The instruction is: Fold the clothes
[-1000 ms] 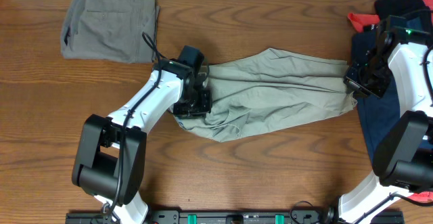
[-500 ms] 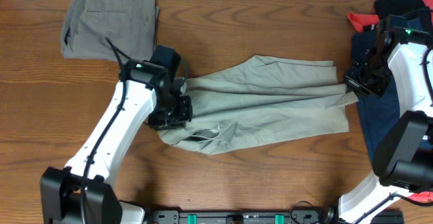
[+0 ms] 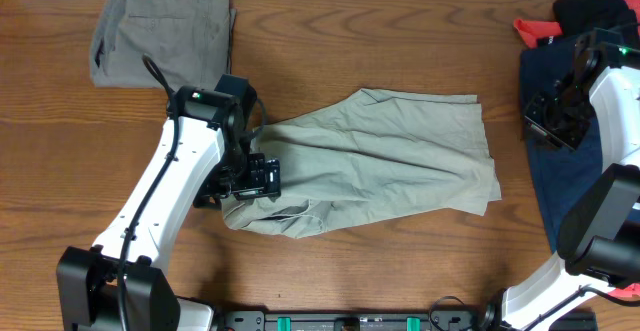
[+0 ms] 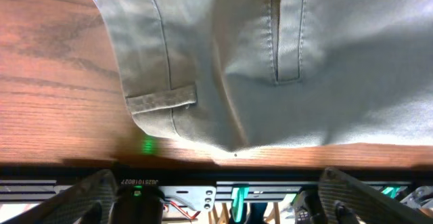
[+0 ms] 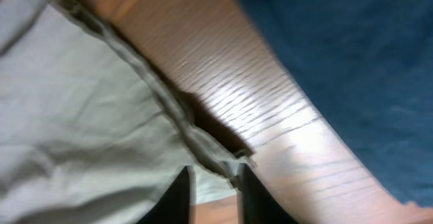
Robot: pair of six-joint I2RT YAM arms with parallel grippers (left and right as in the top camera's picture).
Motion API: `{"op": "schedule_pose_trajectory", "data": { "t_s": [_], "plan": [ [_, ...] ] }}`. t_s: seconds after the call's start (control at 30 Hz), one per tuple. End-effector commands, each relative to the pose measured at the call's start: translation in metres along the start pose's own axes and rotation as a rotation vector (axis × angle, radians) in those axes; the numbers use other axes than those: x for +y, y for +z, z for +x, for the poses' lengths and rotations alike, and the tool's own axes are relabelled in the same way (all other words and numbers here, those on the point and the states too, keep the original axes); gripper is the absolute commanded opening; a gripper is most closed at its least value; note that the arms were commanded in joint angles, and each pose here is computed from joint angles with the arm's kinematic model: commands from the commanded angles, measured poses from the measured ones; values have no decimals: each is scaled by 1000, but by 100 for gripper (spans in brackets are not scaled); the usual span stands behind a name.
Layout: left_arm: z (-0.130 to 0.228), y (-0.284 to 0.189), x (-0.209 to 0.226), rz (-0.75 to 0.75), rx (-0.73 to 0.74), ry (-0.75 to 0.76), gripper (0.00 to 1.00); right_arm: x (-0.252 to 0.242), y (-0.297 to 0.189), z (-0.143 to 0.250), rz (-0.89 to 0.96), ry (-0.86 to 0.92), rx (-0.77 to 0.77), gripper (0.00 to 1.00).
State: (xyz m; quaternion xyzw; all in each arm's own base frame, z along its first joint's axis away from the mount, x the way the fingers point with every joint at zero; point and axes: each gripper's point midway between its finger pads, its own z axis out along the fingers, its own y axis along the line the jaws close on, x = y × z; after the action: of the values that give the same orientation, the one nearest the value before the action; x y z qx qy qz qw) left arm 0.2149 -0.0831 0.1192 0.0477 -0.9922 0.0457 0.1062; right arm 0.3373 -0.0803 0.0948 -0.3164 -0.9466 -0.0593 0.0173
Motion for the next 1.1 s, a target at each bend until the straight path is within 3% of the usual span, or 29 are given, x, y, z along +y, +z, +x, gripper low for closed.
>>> {"op": "schedule_pose_trajectory", "data": {
  "t_s": [0.0, 0.17, 0.37, 0.6, 0.8, 1.07],
  "plan": [
    [-8, -2, 0, -5, -33, 7, 98, 25, -7, 12, -107, -130, 22, 50],
    [-14, 5, 2, 2, -49, -22, 98, 35, -4, 18, -62, -185, 17, 84],
    [-23, 16, 22, 20, -54, -185, 98, 46, -2, 22, -45, -228, 6, 99],
    [-43, 9, 73, 85, -98, -409, 98, 47, -2, 22, -32, -238, 1, 99],
    [-33, 17, 55, 310, -29, -340, 98, 47, -2, 22, -33, -238, 0, 99],
    [0, 68, 26, 465, 90, -284, 98, 50, 12, 32, -23, -261, 26, 99]
  ]
}}
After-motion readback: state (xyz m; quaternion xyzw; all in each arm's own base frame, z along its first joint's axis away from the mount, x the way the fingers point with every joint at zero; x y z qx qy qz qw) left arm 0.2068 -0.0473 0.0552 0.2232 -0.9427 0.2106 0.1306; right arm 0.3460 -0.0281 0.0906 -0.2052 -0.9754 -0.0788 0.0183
